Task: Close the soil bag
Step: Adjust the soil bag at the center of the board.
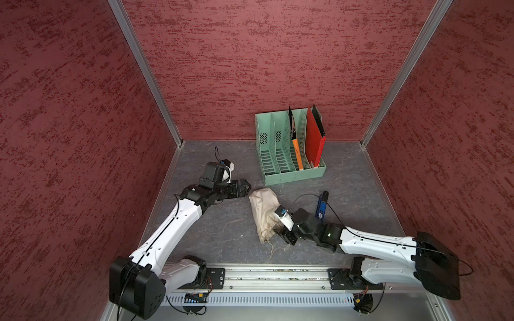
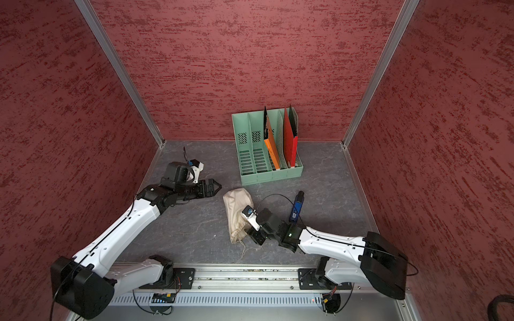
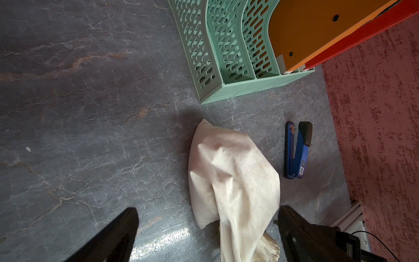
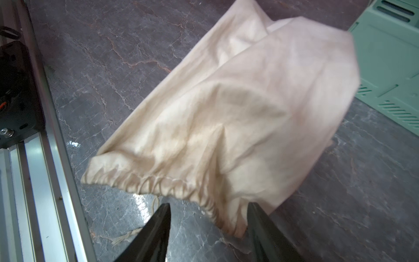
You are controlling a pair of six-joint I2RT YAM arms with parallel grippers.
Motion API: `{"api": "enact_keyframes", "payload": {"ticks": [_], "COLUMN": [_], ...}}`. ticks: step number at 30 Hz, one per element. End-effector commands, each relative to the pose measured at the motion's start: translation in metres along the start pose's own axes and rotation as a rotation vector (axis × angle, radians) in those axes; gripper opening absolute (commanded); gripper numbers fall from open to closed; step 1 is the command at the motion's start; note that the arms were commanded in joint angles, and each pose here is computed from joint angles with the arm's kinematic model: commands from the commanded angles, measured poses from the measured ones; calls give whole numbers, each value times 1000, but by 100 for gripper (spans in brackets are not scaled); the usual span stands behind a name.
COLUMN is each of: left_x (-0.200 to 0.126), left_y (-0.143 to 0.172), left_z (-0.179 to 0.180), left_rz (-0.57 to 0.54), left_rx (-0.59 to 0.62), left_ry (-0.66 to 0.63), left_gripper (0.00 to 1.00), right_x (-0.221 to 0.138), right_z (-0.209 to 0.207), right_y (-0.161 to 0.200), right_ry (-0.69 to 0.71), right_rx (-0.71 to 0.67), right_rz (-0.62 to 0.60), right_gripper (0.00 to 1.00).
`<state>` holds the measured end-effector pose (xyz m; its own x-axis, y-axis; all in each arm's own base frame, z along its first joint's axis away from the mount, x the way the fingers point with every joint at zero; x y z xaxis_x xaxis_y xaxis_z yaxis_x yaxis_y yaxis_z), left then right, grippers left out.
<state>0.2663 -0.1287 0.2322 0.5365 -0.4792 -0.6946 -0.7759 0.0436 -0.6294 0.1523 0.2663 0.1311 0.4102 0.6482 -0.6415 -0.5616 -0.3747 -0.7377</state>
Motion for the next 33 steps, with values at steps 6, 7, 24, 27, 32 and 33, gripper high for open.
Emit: {"api": "enact_keyframes", "payload": {"ticks": [6,7,24,27,32,33], "left_x": [-10,-11,-29,-37,-56,-60], "left_y": [11,11,10,9,7,7], "left_z": [2,1,0,-3,-15,-19], "left_rz": [13,14,-8,-25,-52,-58], "left_rx": [2,4,54,64,105,118], "left_ry": [-18,-18,-23,-11,28,39], "left_gripper": [100,100,100,100,100,100], "right_x": [10,11,13,0,-32,-36], "right_z": [-4,-4,0,5,17,21], "right_y": [-3,-5,-38,-55,-92,-98], "right_ry": [103,114,166,156,123,110], "right_rx": [8,0,-57,-54,-64,-76], "right_rz": [-55,-59,-99,-126,-194,-196], "right_gripper": [61,61,16,0,0,0]}}
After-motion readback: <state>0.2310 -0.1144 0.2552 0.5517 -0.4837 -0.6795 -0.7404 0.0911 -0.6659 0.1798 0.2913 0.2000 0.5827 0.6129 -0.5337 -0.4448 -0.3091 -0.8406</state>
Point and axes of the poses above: each gripper's point midway between its finger pads, its own x axis out along the fingers, its own z axis along the line the jaws close on, y = z × x, the point moved 5 cm from there along -x, back along the fingers, and after that the axes turned 13 degrees about x, right-handed, at the moved point
